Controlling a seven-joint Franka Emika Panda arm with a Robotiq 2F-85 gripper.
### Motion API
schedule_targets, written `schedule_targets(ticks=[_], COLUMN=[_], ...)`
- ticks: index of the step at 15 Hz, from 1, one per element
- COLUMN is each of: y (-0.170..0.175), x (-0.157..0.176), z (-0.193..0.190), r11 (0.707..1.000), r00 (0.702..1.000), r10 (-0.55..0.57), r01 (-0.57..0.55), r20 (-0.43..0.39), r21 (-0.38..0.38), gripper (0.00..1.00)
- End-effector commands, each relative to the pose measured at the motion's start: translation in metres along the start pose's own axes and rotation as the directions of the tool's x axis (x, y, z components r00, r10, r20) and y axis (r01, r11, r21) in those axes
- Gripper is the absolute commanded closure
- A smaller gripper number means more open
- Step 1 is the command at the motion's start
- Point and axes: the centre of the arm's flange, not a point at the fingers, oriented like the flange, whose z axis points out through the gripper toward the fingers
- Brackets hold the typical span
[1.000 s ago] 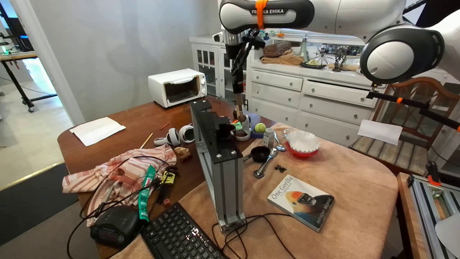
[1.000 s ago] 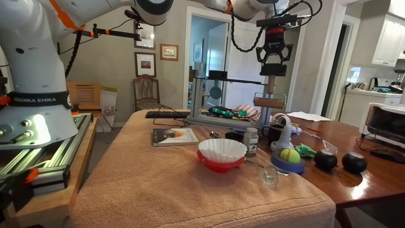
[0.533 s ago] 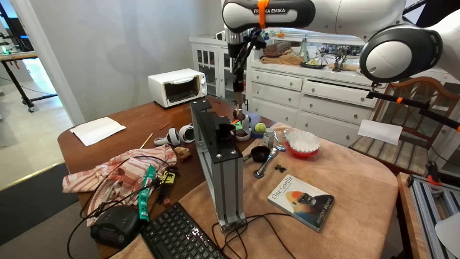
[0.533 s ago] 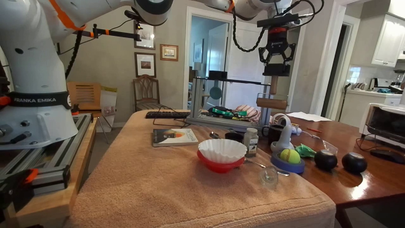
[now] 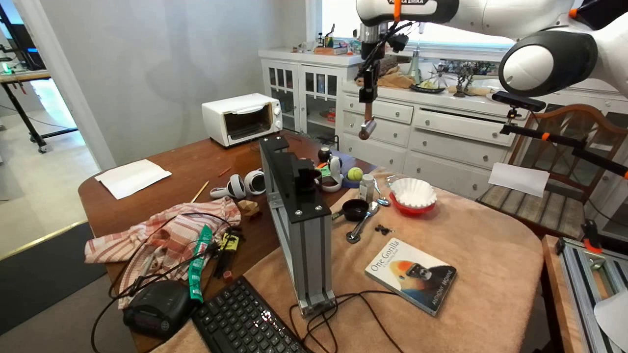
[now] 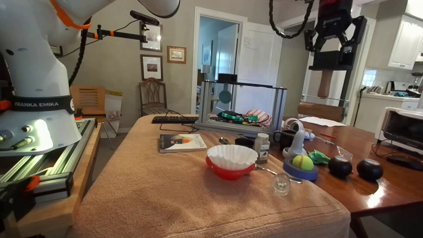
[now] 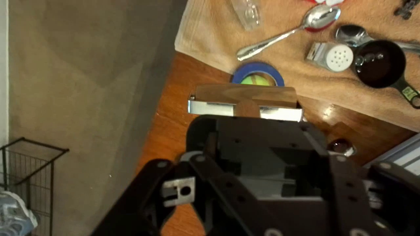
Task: Remove the wooden roller from the silver platform and use it to push some of the items on the right side of the table forward
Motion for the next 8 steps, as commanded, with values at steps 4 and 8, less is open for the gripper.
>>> schedule_targets(ticks=[4, 8], y=[0.04, 0.06], x=[-0.067, -0.061], z=[0.009, 0.016], r11=[0.961, 0.954], r00=[0.972, 0.963], r10=[0.235, 0.264], r01=[-0.236, -0.269], r20=[0.02, 0.05], r21=[0.143, 0.136], gripper=[0.63, 0.38])
